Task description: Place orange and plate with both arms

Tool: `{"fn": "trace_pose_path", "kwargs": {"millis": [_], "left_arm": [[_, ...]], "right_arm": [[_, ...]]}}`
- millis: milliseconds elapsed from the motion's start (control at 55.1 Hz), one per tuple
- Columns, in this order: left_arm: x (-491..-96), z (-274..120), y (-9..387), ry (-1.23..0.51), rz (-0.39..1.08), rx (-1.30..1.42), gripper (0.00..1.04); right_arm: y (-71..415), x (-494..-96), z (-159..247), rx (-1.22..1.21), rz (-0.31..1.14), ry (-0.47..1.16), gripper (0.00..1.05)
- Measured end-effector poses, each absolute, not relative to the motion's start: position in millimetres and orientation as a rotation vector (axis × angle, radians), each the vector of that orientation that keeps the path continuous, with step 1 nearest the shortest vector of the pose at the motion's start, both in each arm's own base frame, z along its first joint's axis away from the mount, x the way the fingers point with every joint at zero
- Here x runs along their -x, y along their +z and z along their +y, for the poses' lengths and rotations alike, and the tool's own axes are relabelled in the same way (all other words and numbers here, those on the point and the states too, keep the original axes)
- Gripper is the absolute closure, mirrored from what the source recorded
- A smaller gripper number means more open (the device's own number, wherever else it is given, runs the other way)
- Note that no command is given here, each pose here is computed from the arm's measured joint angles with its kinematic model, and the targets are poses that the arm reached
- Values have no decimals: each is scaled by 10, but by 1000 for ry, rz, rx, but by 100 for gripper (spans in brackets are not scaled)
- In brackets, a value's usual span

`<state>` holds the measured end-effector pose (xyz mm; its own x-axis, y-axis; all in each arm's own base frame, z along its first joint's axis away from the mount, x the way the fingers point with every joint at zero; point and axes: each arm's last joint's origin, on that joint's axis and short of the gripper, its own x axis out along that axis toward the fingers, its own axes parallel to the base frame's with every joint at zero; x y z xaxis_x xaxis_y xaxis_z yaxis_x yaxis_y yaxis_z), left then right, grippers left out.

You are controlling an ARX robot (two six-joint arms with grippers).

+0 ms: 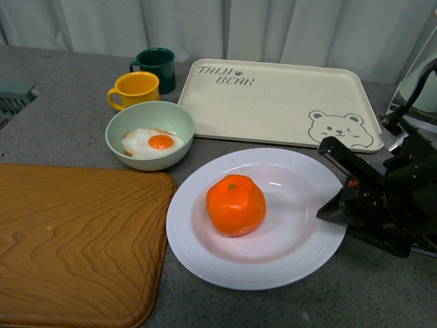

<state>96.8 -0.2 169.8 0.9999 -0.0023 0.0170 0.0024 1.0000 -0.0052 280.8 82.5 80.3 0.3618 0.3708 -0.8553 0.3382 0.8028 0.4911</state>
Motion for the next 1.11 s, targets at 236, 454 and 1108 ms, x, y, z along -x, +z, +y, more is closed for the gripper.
{"fn": "trace_pose_path", "kwargs": {"millis": [236, 454, 1108], "left_arm": [[-968, -2, 1698, -2, -17, 5, 7], [-968, -2, 1698, -2, -17, 5, 7], [-968, -2, 1698, -2, -17, 5, 7]], "right_arm": [[784, -2725, 770, -836, 1123, 99, 102], [713, -2690, 715, -898, 1046, 155, 103], [857, -2816, 391, -1025, 808, 345, 104]]}}
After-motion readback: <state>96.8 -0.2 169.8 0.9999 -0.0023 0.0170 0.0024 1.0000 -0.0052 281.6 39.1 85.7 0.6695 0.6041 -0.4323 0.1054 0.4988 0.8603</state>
